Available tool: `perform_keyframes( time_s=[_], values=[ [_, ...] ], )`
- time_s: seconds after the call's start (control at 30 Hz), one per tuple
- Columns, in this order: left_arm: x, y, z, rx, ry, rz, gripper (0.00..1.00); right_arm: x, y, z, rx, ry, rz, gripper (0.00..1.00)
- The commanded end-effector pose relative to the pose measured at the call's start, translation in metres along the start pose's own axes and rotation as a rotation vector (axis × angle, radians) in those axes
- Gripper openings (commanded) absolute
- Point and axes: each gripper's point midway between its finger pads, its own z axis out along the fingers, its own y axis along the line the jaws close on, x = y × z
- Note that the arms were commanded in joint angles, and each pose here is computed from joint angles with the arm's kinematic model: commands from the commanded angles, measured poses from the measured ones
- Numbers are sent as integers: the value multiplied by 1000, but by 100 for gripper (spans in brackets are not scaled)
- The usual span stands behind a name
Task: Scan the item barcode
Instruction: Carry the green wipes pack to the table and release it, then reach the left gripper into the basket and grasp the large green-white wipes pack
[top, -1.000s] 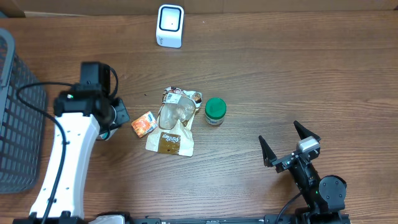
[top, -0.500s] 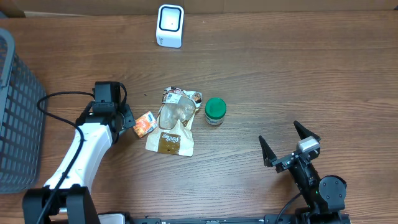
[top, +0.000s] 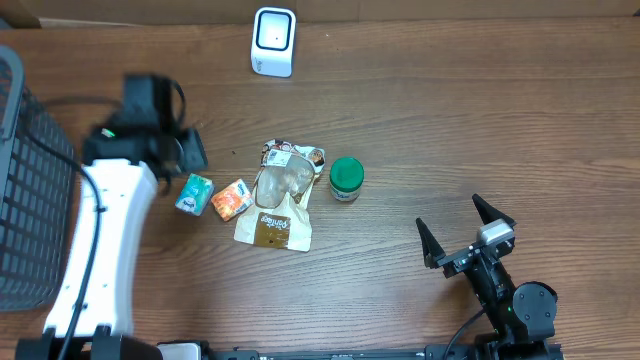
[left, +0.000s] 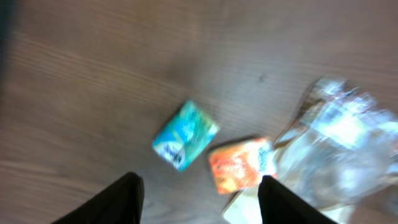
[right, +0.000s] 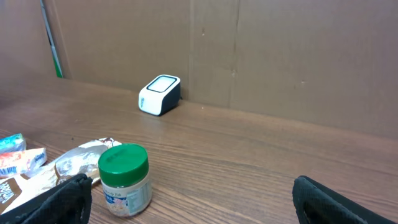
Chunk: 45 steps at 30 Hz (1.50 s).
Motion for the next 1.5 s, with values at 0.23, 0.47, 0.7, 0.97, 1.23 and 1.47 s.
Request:
perform_keyframes(
  time_s=[0.23, 0.47, 0.7, 0.97, 1.23, 1.47],
  values=[
    [-99, 100, -180, -173, -436, -257, 63, 2, -2, 0, 14, -4, -1, 100],
    [-84, 239, -192, -369, -474, -682, 66, 2, 1, 0, 1, -4, -1, 100],
    [-56, 303, -143, -480, -304, -788, 65, 2, 1, 0, 1, -4, -1, 100],
    [-35, 353, -95, -598, -166, -790, 66, 2, 1, 0, 1, -4, -1, 100],
    [-3, 392, -21, -679, 19, -786, 65, 2, 1, 0, 1, -4, -1, 100],
    [17, 413, 37, -743, 119, -774, 66, 2, 1, 0, 1, -4, -1, 100]
  ],
)
